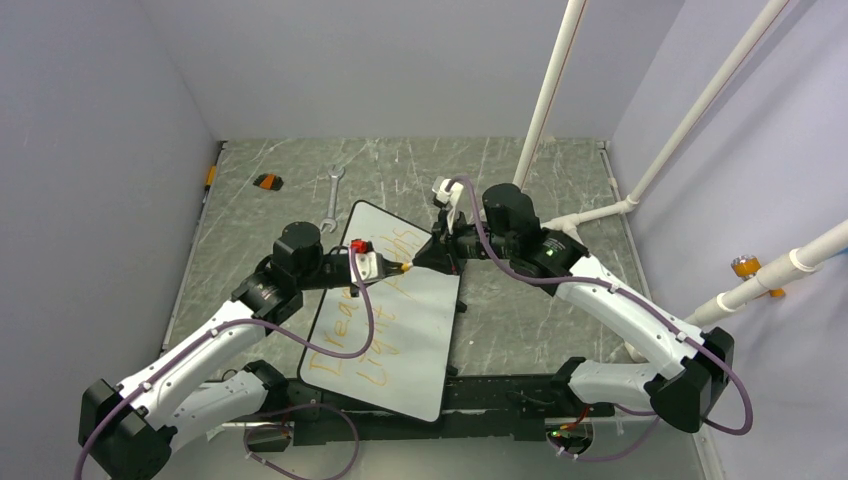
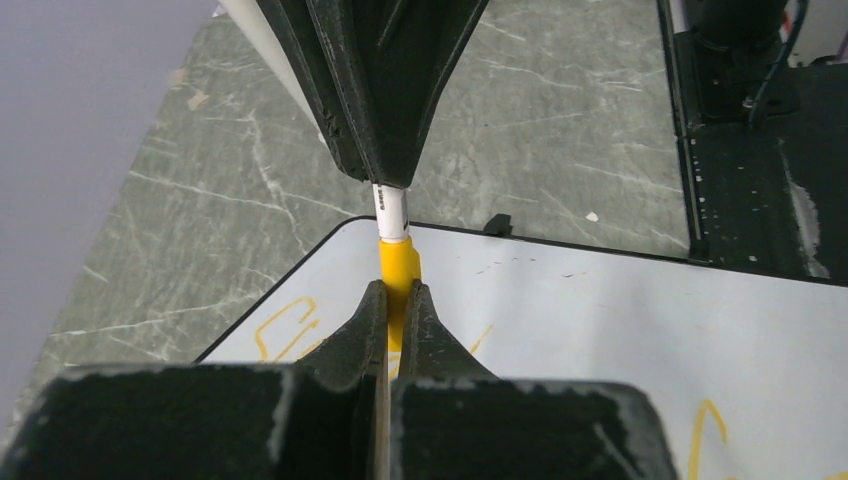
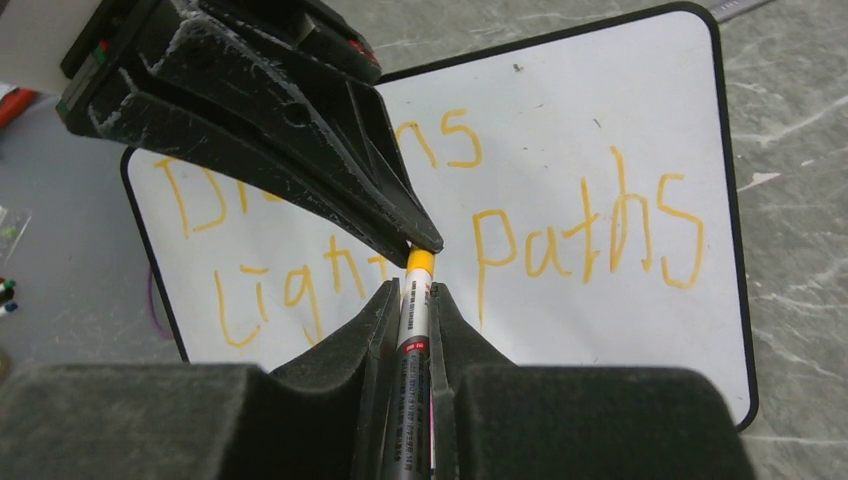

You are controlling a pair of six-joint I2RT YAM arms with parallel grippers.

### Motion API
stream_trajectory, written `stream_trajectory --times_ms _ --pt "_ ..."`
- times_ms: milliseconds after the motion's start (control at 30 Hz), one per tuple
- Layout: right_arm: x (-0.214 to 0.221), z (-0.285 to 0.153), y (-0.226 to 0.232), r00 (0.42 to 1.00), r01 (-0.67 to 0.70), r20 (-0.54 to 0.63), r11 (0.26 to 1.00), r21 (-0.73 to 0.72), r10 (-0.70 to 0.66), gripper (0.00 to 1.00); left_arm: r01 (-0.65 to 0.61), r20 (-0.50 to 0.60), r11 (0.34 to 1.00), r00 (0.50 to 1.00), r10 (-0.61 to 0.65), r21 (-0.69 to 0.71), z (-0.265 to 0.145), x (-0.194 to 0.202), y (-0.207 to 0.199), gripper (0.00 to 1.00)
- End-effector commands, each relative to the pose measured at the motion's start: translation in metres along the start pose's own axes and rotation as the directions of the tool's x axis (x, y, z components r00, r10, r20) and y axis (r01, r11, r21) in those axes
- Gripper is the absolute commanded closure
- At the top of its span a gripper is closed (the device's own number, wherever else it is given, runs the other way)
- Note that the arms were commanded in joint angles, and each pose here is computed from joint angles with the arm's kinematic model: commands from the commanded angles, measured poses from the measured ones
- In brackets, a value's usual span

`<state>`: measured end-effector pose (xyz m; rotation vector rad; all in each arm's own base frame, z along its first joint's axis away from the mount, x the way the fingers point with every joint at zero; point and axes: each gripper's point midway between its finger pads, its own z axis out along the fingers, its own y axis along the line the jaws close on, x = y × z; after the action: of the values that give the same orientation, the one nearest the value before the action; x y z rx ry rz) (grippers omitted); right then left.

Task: Write a sentence on the whiteboard
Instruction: Insert the whiteboard marker without the cap into the pen cap.

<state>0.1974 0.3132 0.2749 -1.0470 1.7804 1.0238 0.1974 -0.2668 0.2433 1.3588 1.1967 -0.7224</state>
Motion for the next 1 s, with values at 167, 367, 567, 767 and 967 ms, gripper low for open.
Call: stream_trajectory --times_ms 167,367,567,767,967 --pt "0.001 0.01 0.027 0.989 0.149 0.041 0.972 -0.183 -0.144 1.0 -0.119 0.248 0.964 0.967 0.058 0.237 -0.006 -0.073 -0.036 1.0" --pt "0.008 0.015 0.043 0.982 0.189 0.036 0.95 -0.248 -0.185 1.0 -0.128 0.272 0.947 0.961 0.046 0.294 -0.01 -0.077 -0.046 1.0" --pt "0.017 0.019 0.047 0.981 0.187 0.004 0.948 -0.258 -0.193 1.0 -0.122 0.283 0.958 0.958 0.046 0.259 -0.013 -0.081 -0.04 1.0" --pt "0.026 0.026 0.029 0.996 0.087 -0.021 0.988 -0.132 -0.09 1.0 -0.119 0.286 0.985 0.955 0.079 0.123 -0.015 -0.083 -0.018 1.0" --pt "0.026 0.032 0.015 0.996 -0.091 0.008 0.995 0.031 0.091 1.0 -0.098 0.28 0.995 0.955 0.1 -0.02 -0.019 -0.083 0.005 1.0"
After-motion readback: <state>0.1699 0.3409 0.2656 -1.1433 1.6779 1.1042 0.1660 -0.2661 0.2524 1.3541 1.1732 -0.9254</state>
